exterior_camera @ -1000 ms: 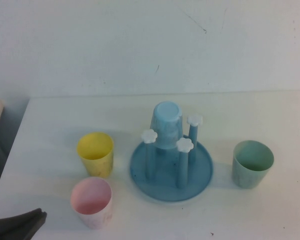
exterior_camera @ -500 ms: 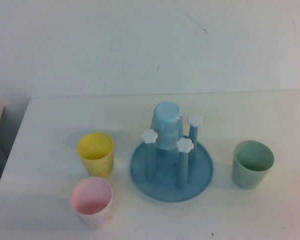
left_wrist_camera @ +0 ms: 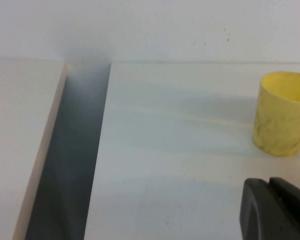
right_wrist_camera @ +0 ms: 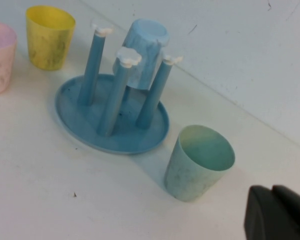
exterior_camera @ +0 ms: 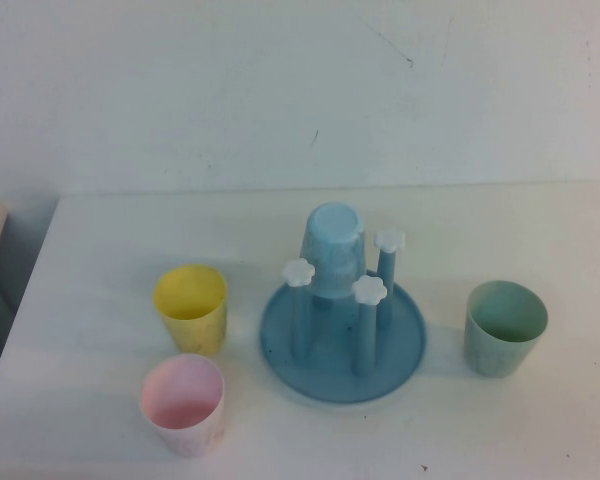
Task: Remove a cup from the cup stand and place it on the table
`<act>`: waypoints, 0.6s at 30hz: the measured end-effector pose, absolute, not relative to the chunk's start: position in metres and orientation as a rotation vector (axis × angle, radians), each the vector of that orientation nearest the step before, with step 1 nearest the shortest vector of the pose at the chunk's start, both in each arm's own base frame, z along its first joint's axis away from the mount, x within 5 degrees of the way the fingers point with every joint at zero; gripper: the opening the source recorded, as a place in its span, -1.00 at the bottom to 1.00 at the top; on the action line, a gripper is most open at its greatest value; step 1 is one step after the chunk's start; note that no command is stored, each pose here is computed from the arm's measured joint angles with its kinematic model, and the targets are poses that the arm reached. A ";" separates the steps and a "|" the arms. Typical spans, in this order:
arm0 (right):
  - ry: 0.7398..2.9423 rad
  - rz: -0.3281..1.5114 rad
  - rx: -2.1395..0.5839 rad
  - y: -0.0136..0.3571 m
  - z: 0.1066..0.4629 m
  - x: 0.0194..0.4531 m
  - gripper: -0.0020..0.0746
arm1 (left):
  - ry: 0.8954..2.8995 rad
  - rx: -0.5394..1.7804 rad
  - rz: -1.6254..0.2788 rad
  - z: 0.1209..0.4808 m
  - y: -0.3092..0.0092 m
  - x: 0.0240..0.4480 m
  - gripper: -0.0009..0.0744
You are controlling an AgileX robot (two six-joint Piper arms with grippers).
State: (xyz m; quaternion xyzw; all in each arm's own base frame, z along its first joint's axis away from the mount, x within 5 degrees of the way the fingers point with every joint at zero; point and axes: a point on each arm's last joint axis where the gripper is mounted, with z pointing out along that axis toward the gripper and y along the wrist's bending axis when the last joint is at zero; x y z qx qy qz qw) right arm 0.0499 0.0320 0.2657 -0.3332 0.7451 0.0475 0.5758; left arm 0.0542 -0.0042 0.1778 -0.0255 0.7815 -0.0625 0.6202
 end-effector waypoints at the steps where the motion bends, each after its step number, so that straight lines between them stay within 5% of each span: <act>1: 1.745 0.111 -0.780 0.032 0.266 0.050 -0.95 | 1.809 -0.059 -0.143 0.177 -0.004 0.054 -0.98; 18: 1.745 0.111 -0.780 0.032 0.266 0.050 -0.95 | 1.856 -0.054 -0.136 0.173 -0.004 0.053 -0.98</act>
